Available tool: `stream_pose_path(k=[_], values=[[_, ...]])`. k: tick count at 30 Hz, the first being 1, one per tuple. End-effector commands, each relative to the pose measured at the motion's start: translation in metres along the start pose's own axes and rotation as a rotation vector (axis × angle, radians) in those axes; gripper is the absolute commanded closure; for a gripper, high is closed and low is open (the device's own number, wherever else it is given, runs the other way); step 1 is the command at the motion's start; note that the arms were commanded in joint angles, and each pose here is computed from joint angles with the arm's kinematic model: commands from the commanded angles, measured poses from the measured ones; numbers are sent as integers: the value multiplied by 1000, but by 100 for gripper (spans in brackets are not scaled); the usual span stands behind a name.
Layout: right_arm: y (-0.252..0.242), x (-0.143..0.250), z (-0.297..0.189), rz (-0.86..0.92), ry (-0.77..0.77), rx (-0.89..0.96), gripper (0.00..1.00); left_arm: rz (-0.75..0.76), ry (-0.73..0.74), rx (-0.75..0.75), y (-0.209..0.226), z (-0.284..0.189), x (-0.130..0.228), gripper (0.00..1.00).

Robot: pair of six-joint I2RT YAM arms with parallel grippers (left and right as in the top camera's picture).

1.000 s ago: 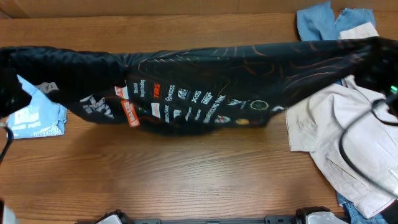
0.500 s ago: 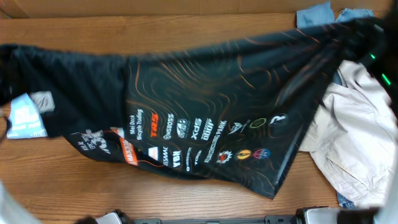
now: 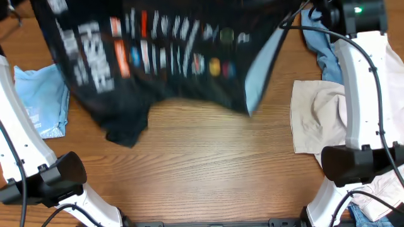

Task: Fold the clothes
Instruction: 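Swing the held jersey forward and lay it flat on the table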

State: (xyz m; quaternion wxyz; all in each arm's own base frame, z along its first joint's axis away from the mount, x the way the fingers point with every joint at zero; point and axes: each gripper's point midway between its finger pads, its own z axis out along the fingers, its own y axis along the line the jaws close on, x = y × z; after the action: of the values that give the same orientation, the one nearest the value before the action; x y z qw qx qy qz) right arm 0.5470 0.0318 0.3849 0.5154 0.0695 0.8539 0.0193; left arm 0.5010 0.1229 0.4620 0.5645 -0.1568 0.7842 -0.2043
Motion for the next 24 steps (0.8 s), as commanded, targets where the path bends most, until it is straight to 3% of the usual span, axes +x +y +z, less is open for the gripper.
stream_pose_path(k=[1,5,10,16,24], values=[[-19,-78,-93,31,-239,68,96,67,-222,67,-60,-83,-64,96],[-24,-51,-94,10,-122,88,96,102,-112,31,-65,-92,-34,96],[-37,40,-69,-51,234,147,96,54,266,-142,-25,-73,64,96],[-44,126,-48,-97,541,163,96,54,700,-343,28,-54,170,96],[-52,255,-36,-114,933,151,96,-55,1126,-471,79,-52,289,96]])
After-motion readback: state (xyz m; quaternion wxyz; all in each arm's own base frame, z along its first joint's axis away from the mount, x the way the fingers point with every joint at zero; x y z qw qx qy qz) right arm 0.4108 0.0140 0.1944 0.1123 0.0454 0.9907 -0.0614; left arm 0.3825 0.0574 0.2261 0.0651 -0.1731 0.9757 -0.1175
